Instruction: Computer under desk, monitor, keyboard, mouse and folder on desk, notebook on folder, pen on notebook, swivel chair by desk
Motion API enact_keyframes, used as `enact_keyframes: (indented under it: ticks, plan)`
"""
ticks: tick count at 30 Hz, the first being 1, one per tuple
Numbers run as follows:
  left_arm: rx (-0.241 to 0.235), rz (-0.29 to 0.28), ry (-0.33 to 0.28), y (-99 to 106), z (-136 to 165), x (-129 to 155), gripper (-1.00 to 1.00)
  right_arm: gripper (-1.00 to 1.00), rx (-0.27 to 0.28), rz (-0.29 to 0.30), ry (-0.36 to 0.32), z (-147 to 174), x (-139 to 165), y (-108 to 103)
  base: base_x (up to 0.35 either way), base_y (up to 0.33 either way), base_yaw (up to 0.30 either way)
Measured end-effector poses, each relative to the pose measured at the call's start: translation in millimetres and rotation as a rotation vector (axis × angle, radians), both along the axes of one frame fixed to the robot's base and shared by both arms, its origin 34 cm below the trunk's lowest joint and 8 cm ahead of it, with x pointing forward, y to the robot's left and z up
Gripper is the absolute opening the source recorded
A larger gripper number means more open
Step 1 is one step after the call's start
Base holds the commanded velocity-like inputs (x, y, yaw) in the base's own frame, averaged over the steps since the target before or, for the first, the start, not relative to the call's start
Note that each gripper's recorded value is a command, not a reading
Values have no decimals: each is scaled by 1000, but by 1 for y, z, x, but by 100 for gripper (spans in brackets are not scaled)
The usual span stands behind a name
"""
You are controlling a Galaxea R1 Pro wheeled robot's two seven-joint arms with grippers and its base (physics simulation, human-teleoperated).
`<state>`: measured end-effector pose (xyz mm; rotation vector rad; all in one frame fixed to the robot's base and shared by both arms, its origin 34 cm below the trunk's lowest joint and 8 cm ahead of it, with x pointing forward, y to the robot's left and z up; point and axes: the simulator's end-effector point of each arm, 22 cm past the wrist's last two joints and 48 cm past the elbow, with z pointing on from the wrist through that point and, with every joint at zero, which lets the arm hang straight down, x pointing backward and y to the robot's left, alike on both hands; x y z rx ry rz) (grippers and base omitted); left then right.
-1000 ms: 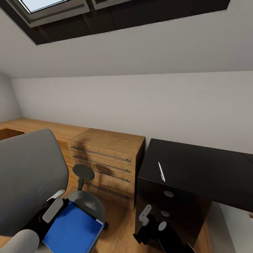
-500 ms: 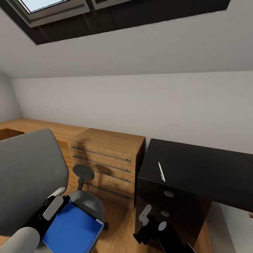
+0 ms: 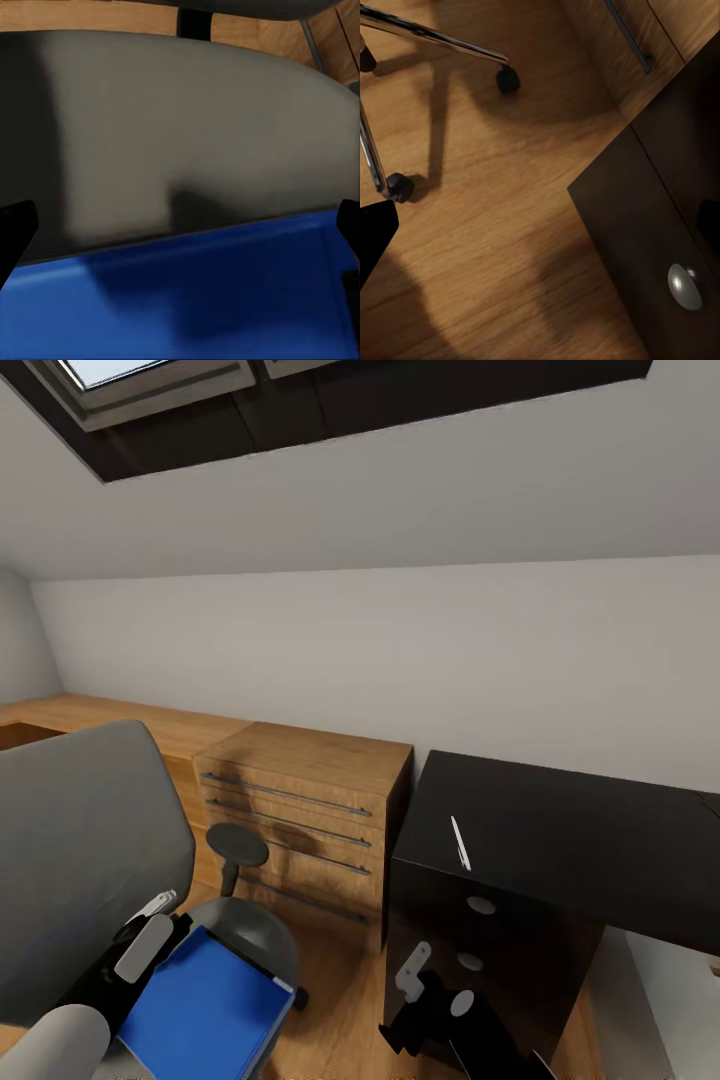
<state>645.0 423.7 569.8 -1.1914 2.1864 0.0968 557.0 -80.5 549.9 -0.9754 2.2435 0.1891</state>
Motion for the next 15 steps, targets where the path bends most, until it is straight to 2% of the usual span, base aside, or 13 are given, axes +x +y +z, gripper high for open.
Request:
enact_keyframes:
  ticks: [15]
  plan:
    - [-7, -12, -11, -3, -1, 5, 100, 100, 0, 0, 0, -6, -1, 0, 0, 0, 0]
